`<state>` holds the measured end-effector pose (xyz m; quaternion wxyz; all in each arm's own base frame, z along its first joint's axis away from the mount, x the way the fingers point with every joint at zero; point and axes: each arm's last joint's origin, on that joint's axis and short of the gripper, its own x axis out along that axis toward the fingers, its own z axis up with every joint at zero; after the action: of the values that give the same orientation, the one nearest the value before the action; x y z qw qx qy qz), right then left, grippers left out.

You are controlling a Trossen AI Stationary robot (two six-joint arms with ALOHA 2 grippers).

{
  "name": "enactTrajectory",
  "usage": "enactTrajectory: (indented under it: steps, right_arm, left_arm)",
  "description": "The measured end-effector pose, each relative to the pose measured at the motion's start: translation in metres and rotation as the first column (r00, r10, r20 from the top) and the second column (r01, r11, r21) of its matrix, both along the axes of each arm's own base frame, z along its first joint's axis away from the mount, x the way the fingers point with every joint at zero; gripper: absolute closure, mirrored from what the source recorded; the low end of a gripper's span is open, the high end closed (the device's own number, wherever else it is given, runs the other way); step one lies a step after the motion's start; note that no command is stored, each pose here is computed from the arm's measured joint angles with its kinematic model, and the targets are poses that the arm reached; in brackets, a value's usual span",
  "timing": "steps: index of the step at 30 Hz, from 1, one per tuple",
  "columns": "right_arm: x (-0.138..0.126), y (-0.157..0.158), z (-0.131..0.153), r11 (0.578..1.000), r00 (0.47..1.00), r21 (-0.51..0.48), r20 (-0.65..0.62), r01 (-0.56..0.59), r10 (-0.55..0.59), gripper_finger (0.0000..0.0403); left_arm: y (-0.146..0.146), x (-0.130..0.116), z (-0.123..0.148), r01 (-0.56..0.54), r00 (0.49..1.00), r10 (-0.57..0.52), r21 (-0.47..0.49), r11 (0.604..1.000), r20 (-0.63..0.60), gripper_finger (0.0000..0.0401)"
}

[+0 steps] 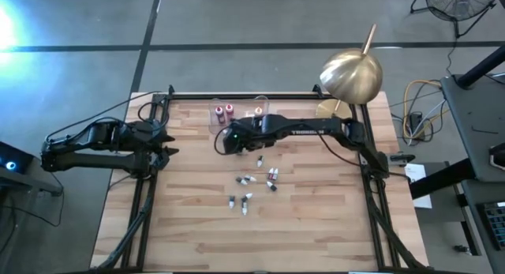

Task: Pick & Place food coloring
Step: Put the large green food coloring bottle into the transparent bin

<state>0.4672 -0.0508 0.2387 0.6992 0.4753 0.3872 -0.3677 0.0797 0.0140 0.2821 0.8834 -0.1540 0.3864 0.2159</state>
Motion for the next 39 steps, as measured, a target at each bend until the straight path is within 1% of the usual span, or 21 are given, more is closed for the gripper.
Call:
enactTrajectory:
  steps: [4,7,9,11,16,24,39]
  right_arm:
    - [0.006,0.004,-0.010,1.000,1.000,-0.015,-0.007,-0.018,0.018,0.0206]
    - [0.011,0.004,-0.016,0.997,0.999,-0.063,-0.018,-0.038,0.037,0.0207]
    - [0.014,0.003,-0.020,0.996,0.999,-0.078,-0.022,-0.051,0.050,0.0207]
    - [0.016,0.001,-0.022,0.993,0.998,-0.101,-0.022,-0.061,0.059,0.0207]
    - [0.018,-0.001,-0.019,0.986,0.999,-0.161,-0.021,-0.042,0.039,0.0207]
    - [0.017,-0.005,-0.021,0.986,0.997,-0.154,-0.035,-0.069,0.065,0.0214]
    - [0.014,-0.008,-0.027,0.983,0.995,-0.161,-0.067,-0.085,0.075,0.0270]
  left_arm:
    - [0.000,0.002,0.001,-0.001,1.000,0.001,0.004,1.000,0.022,0.0183]
    - [0.000,0.004,0.003,0.006,0.999,-0.006,0.013,1.000,0.045,0.0183]
    - [0.000,0.004,0.004,0.009,0.999,-0.010,0.018,1.000,0.053,0.0183]
    - [0.000,0.004,0.004,0.009,0.999,-0.010,0.018,1.000,0.052,0.0183]
    - [0.001,0.004,0.004,0.001,0.998,-0.001,0.010,1.000,0.055,0.0183]
    - [0.001,0.004,0.004,0.000,0.998,-0.001,0.010,1.000,0.055,0.0183]
    - [0.000,0.004,0.004,0.001,0.999,-0.002,0.011,1.000,0.054,0.0183]
